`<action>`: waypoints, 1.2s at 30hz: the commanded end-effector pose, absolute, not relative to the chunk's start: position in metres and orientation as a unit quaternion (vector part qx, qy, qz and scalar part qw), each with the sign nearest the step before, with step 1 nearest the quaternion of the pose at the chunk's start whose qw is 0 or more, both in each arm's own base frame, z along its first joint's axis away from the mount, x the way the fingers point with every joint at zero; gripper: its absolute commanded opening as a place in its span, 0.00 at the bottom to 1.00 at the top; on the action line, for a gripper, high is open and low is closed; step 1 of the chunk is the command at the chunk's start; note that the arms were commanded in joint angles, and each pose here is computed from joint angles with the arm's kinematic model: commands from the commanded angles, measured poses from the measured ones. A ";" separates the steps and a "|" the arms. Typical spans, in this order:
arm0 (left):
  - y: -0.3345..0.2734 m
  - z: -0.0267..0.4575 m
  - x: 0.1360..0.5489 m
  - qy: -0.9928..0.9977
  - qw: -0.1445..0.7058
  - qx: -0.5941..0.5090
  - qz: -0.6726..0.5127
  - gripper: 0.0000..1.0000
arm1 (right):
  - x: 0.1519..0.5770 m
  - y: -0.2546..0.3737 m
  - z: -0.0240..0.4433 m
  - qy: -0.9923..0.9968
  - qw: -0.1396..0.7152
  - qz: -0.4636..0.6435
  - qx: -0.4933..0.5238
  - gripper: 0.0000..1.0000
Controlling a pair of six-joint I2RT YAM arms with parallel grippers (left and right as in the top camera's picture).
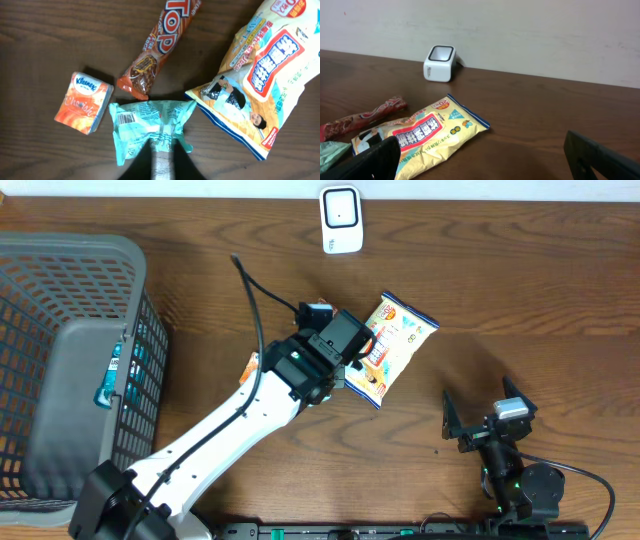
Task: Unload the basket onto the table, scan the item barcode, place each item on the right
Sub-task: 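Lower the wipes pack onto the table below the snack stick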
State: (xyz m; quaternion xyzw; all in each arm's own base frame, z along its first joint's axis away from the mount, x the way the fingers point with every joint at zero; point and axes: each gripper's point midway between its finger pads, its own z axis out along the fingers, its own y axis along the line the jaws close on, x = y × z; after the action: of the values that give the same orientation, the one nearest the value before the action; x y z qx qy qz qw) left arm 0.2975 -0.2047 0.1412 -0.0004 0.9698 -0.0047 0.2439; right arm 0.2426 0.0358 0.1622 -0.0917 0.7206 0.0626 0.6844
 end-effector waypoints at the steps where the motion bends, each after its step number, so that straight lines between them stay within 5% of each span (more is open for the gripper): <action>1: -0.195 0.128 0.301 0.971 0.232 -0.055 0.005 0.08 | 0.242 0.037 0.161 0.720 0.684 0.063 -0.094 0.99; 15: -0.204 0.053 0.290 0.984 0.135 -0.118 0.002 0.07 | 0.242 0.037 0.161 0.720 0.684 0.063 -0.094 0.99; 36: -0.203 0.022 0.272 0.982 0.085 -0.168 -0.012 0.07 | 0.242 0.037 0.161 0.720 0.684 0.063 -0.094 0.99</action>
State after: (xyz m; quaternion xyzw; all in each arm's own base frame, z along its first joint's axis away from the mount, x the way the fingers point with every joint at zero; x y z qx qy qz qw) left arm 0.2783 -0.2103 0.0362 -0.1481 0.9834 -0.0215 0.1024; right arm 0.2426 0.0358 0.1622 -0.0917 0.7206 0.0626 0.6844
